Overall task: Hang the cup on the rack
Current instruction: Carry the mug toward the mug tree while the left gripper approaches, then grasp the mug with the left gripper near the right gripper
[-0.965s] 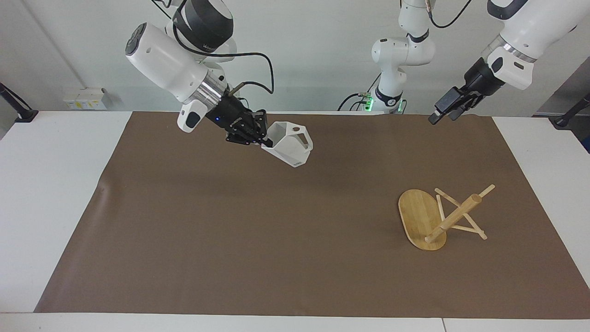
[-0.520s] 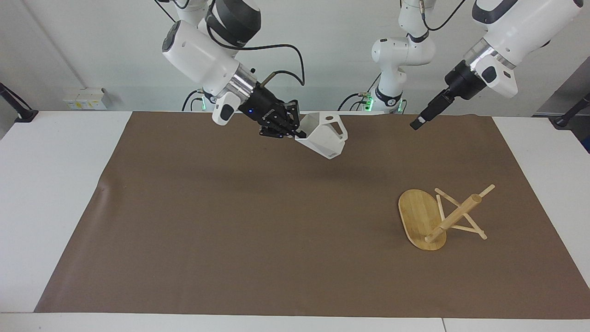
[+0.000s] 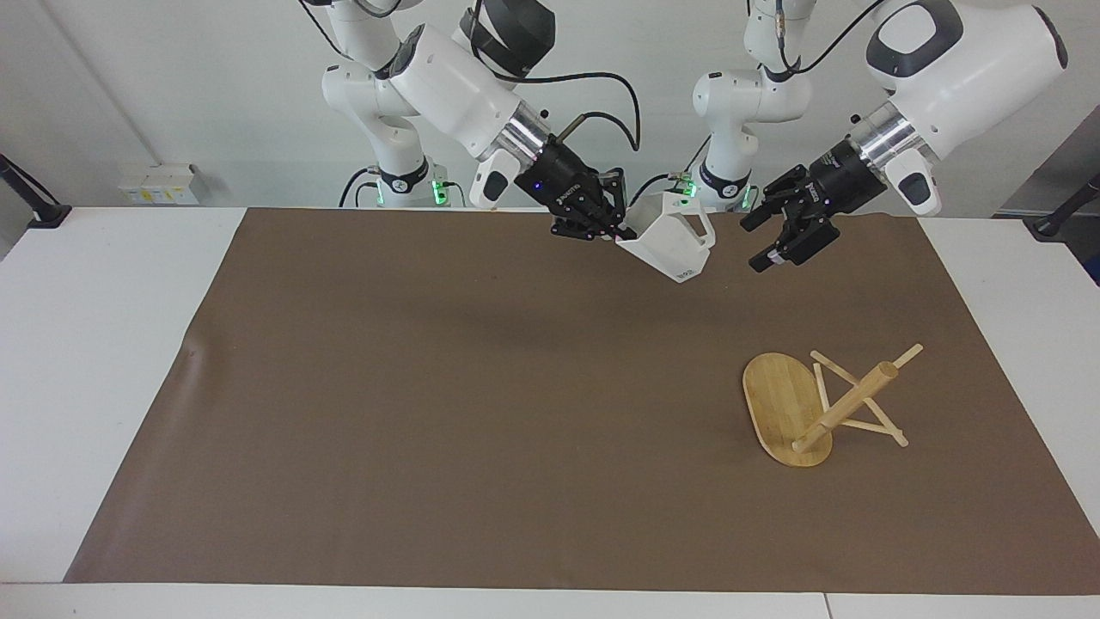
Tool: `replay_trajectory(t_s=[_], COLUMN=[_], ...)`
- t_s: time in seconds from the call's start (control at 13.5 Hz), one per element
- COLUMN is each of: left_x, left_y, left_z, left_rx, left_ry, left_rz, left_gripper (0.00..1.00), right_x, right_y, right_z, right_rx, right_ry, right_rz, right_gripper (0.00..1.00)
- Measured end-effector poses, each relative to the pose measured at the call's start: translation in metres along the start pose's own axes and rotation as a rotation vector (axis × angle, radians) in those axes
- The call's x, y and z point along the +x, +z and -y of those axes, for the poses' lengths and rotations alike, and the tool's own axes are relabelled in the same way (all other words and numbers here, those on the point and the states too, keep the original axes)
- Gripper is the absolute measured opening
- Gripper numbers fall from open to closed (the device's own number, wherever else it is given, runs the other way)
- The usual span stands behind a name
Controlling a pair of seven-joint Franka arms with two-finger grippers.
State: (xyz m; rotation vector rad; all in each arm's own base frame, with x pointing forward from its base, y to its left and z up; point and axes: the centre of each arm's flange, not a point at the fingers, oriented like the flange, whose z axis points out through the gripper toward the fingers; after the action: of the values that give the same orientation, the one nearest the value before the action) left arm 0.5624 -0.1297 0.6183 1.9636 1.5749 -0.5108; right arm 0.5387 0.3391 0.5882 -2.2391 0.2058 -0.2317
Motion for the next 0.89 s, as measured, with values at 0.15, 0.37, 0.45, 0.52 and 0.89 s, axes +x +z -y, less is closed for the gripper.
replay_trajectory(t_s=[0.15,0.37,0.45,0.52,0.89], left_x=[0.003,0.004,0.003,0.003,0.001], left_y=[0.007,0.021,0.022,0.022,0.024], left_z=[-0.001,0.001,0.001,0.001,0.003], left_rx=[0.008,0.033,0.037,0.037,0.052], left_ry=[-0.094,-0.161,-0.174,-0.181,-0.211], left_rz=[0.022,0.034,0.035,0.037,0.058], left_gripper=[1.0,1.0,1.0,1.0,1.0], right_x=[-0.009,-0.019,-0.02,-0.021,-0.021], right_y=[0.005,0.01,0.011,0.012,0.012], right_z=[0.009,0.017,0.018,0.018,0.019], right_rx=[0.013,0.023,0.023,0.024,0.024], right_ry=[-0.004,-0.003,-0.004,-0.005,-0.005], right_rz=[-0.005,0.0,0.002,0.004,0.004], right_gripper=[0.04,0.04,0.04,0.04,0.04])
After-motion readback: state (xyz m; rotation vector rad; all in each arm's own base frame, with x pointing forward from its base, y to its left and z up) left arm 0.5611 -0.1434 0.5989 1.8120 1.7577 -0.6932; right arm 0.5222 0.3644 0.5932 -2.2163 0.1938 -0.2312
